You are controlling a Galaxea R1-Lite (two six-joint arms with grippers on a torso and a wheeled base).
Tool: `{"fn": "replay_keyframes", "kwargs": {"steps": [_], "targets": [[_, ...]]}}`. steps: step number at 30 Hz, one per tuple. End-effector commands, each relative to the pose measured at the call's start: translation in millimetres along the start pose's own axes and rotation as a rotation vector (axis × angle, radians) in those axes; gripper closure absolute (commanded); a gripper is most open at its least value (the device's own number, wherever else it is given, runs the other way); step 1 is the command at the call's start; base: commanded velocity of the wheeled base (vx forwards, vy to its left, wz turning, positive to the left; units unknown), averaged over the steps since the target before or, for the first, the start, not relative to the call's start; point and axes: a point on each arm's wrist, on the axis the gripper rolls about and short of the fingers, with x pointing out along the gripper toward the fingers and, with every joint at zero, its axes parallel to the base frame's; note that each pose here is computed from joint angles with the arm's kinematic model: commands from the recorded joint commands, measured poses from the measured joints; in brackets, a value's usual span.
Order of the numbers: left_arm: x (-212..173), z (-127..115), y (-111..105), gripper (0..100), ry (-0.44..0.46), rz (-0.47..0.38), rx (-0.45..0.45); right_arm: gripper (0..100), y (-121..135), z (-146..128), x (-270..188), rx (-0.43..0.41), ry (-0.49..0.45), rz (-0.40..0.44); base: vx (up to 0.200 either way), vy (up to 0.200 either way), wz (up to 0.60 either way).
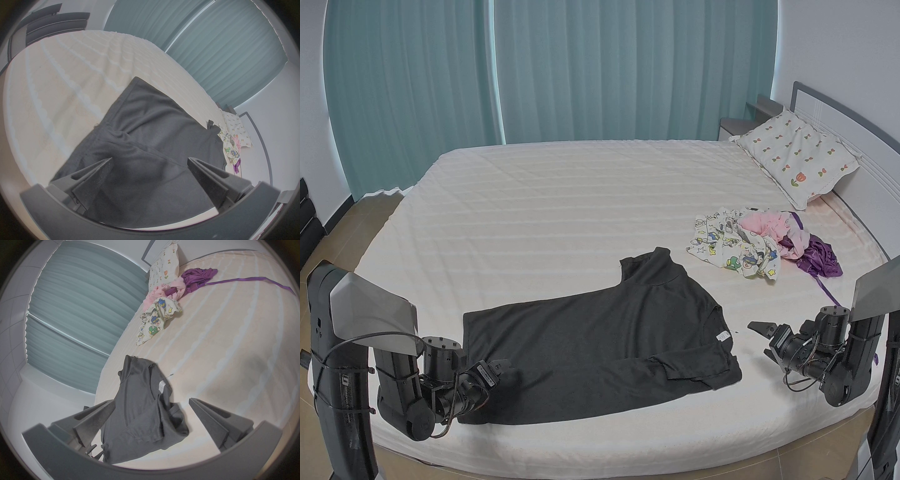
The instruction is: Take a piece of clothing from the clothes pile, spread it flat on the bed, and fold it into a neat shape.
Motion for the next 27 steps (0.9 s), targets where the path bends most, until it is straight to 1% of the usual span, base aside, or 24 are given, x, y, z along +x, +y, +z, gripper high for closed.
{"fn": "replay_keyframes", "kwargs": {"steps": [1, 5, 8, 11, 14, 22, 23, 24, 27], "targets": [[-2.1, 1.3, -1.1, 0, -0.014, 0.003, -0.007, 0, -1.4, -1.5, 1.3, -0.002, 0.002, -0.001, 0.0, 0.0, 0.0], [-4.6, 1.4, 0.8, 0, -0.011, 0.009, -0.011, 0, -0.8, -3.3, 1.7, -0.004, 0.009, 0.0, 0.0, 0.0, 0.0], [-5.3, 0.9, 0.8, 0, -0.009, 0.009, -0.01, 0, -0.5, -3.8, 1.1, -0.004, 0.012, 0.001, 0.2, 0.0, 0.0], [-5.1, 1.5, 0.8, 0, -0.014, 0.012, -0.011, 0, 1.9, -10.3, 0.2, -0.012, 0.035, 0.001, 0.2, 0.0, 0.0], [-7.3, 3.7, -0.9, 0, -0.027, -0.001, -0.013, 0, 2.4, -11.9, -0.8, -0.013, 0.04, -0.001, 0.2, 0.0, 0.0], [-19.5, 11.8, -3.7, 0, -0.083, -0.041, -0.015, 0, 1.9, -12.1, -0.2, -0.012, 0.04, -0.003, 0.0, 0.0, 0.0], [-22.5, 18.2, -5.5, 0, -0.122, -0.058, -0.024, 0, 2.0, -12.1, -0.6, -0.012, 0.038, -0.005, 0.0, 0.0, 0.0], [-23.4, 21.7, -5.7, 0, -0.14, -0.064, -0.028, 0, 3.0, -11.4, -1.1, -0.012, 0.035, -0.001, 0.0, 0.0, 0.0], [-21.7, 27.7, -2.5, 0, -0.162, -0.057, -0.039, 0, 4.0, -10.7, -1.6, -0.01, 0.032, 0.002, 0.0, 0.0, 0.0]]}}
